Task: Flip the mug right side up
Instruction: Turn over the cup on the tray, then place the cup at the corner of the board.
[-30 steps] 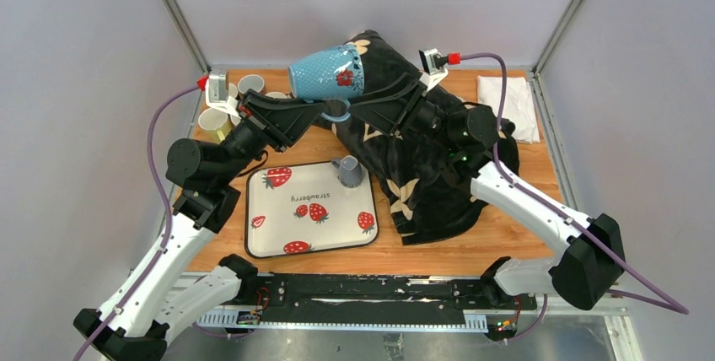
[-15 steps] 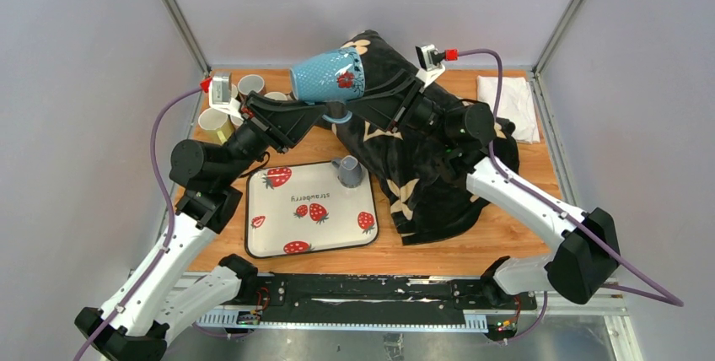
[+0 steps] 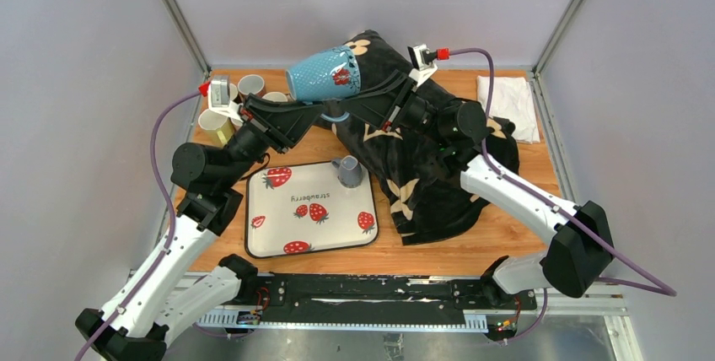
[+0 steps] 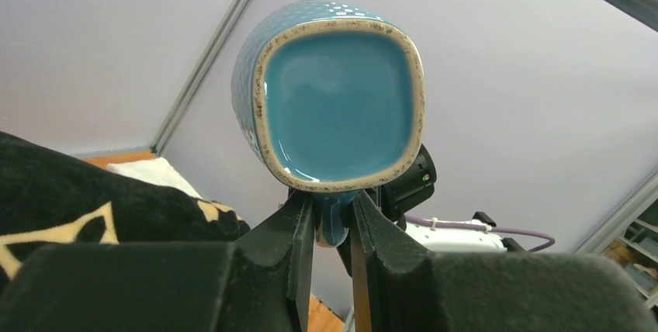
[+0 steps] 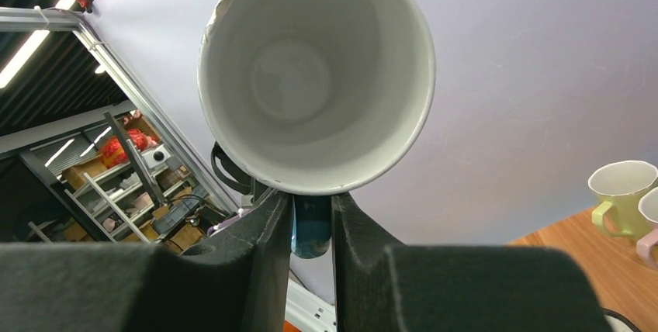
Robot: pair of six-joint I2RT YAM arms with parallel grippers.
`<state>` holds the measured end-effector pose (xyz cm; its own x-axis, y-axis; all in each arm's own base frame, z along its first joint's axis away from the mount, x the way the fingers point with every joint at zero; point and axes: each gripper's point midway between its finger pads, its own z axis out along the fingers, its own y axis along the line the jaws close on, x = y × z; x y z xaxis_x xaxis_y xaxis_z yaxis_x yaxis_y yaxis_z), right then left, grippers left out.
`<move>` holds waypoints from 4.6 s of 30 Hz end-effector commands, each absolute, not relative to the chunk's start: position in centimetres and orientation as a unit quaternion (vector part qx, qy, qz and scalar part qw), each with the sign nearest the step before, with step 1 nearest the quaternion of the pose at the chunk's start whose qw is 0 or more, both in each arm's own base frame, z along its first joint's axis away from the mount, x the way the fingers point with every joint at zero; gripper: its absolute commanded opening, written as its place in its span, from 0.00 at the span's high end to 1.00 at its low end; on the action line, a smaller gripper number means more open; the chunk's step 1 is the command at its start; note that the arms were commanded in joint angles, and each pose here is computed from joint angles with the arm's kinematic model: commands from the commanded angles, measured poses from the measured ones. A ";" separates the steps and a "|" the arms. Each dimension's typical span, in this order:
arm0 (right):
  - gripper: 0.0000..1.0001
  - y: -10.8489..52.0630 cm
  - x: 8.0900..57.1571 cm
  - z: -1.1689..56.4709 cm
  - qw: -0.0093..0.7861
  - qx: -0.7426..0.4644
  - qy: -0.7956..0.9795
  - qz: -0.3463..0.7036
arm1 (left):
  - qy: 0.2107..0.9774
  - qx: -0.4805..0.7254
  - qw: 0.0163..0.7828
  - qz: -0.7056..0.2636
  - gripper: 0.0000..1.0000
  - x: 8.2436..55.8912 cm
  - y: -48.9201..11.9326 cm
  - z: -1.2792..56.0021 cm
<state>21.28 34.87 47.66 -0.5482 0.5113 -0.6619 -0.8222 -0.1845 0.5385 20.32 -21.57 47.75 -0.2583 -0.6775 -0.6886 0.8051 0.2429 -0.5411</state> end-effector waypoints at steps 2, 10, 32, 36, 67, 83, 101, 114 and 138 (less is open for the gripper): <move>0.80 34.5 20.7 50.1 0.466 -0.171 0.422 0.759 | 0.463 0.092 0.629 -0.618 1.00 18.6 -21.1 49.4; 0.99 34.6 20.5 50.0 0.468 -0.181 0.422 0.755 | 0.468 0.088 0.630 -0.614 0.95 18.8 -21.1 48.8; 1.00 34.3 20.1 49.6 0.474 -0.188 0.425 0.748 | 0.487 0.064 0.628 -0.604 0.36 19.9 -20.9 46.5; 1.00 34.1 20.5 49.1 0.480 -0.178 0.434 0.741 | 0.508 0.062 0.622 -0.593 0.30 20.5 -21.1 45.3; 1.00 35.4 27.6 40.9 0.544 -0.169 0.599 0.563 | 0.738 -0.104 0.632 -0.213 0.00 23.5 -8.9 33.2; 1.00 40.7 34.4 31.9 0.496 -0.230 0.696 0.464 | 0.771 -0.118 0.621 -0.086 0.00 22.4 -4.3 30.6; 1.00 44.9 40.4 25.0 0.476 -0.247 0.738 0.411 | 0.786 -0.108 0.607 -0.054 0.00 22.1 -3.6 28.5; 1.00 47.0 42.1 20.8 0.478 -0.271 0.756 0.357 | 0.792 -0.098 0.602 -0.032 0.00 22.2 -3.1 27.7; 1.00 49.0 42.0 16.2 0.495 -0.325 0.754 0.283 | 0.792 -0.096 0.602 -0.021 0.00 22.1 -2.8 27.5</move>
<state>42.28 47.00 13.29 -0.4297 -0.2171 -0.8765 -0.7279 0.6577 0.1939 22.12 -3.13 27.50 -0.2705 -0.1830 -0.9452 -0.1155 0.9808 -0.1568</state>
